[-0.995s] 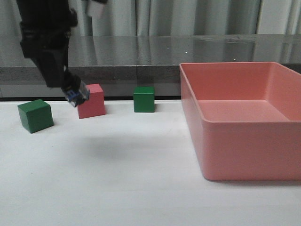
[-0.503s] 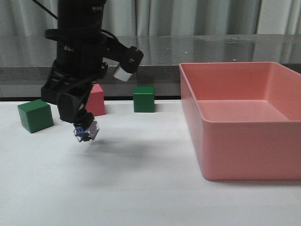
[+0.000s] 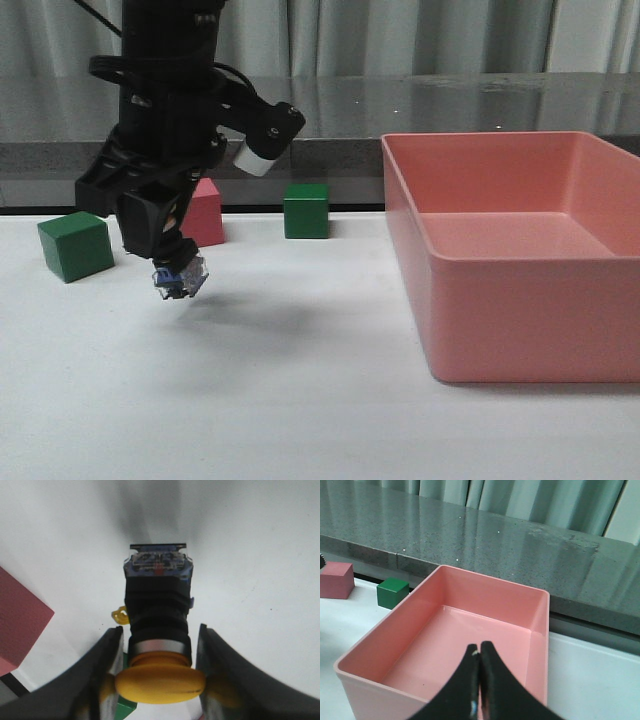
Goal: Place and stand button with both arms
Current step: 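Lift the button with the left gripper and rotate it cap-up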
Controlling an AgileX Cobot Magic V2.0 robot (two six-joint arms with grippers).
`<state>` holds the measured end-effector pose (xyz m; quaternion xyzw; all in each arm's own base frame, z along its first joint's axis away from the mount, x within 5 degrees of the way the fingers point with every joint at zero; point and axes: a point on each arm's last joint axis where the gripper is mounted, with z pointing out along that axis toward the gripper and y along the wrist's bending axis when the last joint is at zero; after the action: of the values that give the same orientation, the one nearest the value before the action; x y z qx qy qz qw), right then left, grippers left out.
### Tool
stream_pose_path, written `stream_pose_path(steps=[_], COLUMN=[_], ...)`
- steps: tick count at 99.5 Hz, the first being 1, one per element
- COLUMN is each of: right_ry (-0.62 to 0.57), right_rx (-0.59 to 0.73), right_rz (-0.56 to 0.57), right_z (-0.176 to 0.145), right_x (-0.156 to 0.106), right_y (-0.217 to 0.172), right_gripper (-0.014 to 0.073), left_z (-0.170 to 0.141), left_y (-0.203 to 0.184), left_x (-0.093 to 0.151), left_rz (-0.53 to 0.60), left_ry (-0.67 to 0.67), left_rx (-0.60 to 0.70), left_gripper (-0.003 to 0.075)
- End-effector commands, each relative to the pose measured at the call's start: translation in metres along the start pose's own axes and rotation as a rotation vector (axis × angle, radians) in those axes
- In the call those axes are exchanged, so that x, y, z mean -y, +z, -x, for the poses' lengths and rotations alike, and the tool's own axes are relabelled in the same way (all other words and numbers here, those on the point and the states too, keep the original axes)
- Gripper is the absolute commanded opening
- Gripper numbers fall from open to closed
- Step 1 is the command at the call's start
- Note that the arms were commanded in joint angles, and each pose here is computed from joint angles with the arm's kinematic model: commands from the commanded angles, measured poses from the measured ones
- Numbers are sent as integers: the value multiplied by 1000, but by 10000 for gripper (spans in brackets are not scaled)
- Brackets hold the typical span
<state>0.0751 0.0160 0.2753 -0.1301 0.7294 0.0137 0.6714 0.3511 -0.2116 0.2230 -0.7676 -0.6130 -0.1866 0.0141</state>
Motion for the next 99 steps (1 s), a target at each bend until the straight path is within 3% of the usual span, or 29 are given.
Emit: stream_pose_path(steps=[1, 99], right_ry=[10, 10], right_rx=[79, 79], right_rz=[-38, -38], right_z=[14, 14], right_x=[4, 4], right_y=[-1, -1], right_gripper=[-61, -61], left_z=[-12, -17], left_y=[-30, -18], left_x=[1, -1], left_rz=[37, -2], left_ry=[-16, -41], left_rx=[-18, -11], left_gripper=[-7, -8])
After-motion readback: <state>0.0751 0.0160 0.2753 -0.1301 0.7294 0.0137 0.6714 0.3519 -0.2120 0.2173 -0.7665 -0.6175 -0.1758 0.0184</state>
